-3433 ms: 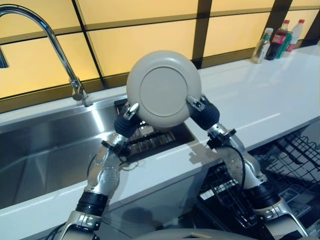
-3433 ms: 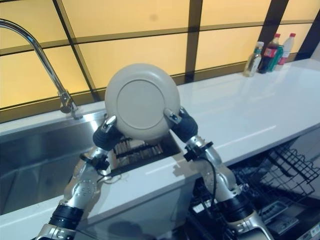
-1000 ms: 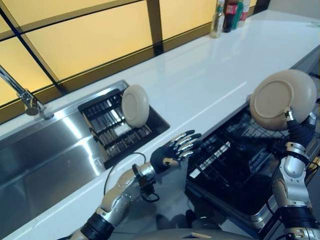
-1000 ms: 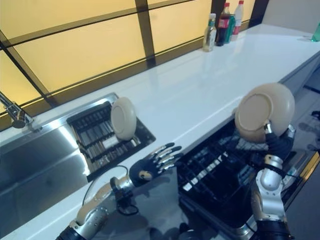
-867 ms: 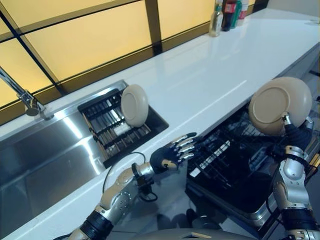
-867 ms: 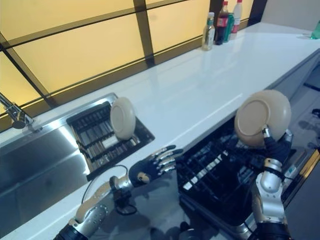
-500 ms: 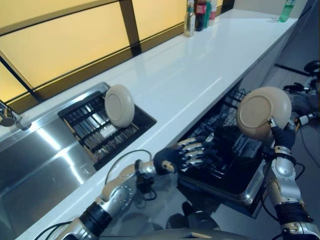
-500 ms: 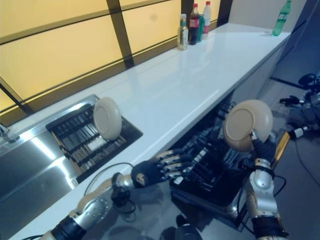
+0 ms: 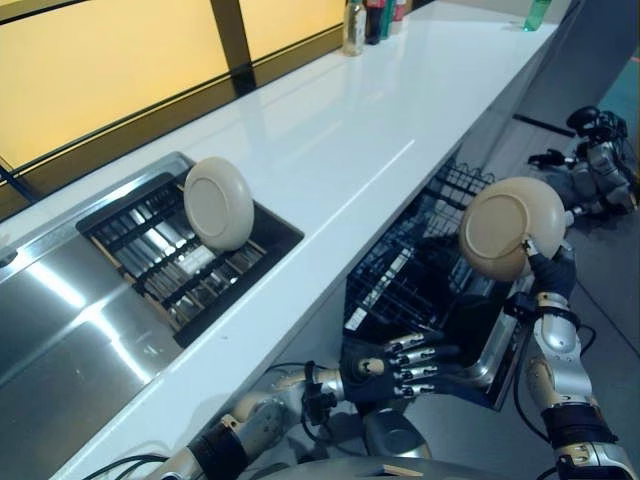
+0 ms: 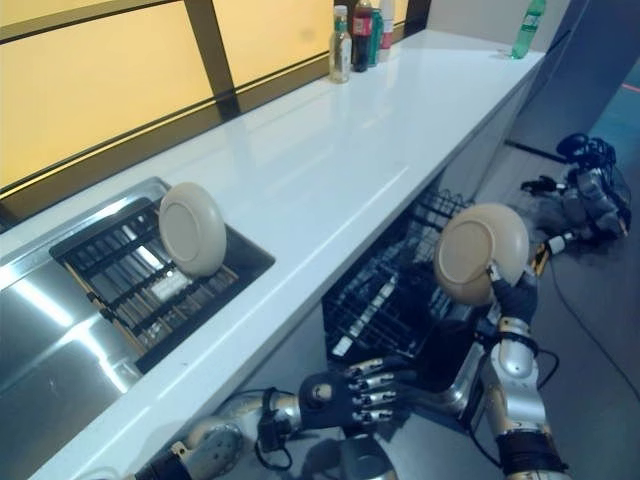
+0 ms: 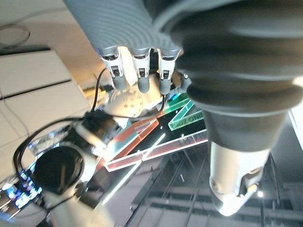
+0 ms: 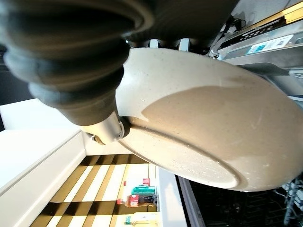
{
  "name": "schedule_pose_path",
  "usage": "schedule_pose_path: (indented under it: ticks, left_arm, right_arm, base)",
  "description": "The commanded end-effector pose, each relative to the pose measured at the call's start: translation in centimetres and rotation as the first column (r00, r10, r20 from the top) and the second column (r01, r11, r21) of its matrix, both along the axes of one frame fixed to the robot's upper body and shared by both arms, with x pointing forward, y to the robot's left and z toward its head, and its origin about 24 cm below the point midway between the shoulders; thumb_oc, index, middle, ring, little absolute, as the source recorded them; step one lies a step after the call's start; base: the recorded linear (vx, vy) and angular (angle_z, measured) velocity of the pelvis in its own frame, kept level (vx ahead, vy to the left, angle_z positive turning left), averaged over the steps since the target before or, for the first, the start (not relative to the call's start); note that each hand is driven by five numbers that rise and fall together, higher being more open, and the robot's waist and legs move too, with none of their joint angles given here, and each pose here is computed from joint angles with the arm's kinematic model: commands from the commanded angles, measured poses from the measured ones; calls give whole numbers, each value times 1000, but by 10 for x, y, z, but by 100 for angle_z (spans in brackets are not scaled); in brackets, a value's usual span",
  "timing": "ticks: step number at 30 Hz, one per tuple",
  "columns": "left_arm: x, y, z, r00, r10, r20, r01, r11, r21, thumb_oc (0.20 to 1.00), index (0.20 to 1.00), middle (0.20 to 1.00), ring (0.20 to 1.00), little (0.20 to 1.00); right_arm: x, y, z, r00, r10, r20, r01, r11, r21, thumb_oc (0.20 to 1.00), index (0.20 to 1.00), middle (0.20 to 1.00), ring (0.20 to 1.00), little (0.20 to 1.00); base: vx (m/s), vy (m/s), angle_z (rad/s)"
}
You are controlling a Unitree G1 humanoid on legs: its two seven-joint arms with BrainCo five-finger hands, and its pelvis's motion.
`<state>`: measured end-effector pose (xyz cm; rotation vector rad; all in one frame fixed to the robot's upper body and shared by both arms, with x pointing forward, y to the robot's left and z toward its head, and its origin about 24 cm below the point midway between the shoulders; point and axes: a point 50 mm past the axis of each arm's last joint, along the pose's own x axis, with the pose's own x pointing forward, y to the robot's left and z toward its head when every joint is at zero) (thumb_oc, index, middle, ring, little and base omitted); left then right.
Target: Pick up plates and place into dishwasher.
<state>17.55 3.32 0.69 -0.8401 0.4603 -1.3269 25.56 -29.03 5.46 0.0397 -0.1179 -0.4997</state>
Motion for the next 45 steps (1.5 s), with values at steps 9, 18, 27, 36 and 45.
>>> schedule_pose_path:
  ticks: [9,18,27,36,45]
  left_arm:
    - [-11,49,-77,970,238,44,-230,847,479,1000,1000,1000,1000,1000]
    - [-32,112,-110,949,311,45,-252,668,701,1000,1000,1000,1000,1000]
    - [-56,157,-118,940,339,16,-231,603,764,1000,1000,1000,1000,1000]
    - [-61,179,-114,951,309,7,-198,592,781,1000,1000,1000,1000,1000]
    - [-64,184,-113,941,339,-22,-196,595,779,1000,1000,1000,1000,1000]
  right_arm:
    - [29,-1,14,999,-4,-45,0,996,-85,200,200,200,200,200]
    - [20,-19,-1,952,102,-288,-180,949,-259,200,200,200,200,200]
    - [11,-40,-6,880,202,-429,-357,878,-319,200,200,200,200,200]
    - [13,-45,-6,791,254,-557,-513,771,-377,200,200,200,200,200]
    - [11,-28,-13,718,414,-559,-632,724,-276,200,200,200,200,200]
  base:
    - [60,-67,-7]
    - [23,-90,4]
    - [58,-50,12]
    - [33,-39,13]
    - [26,-33,4]
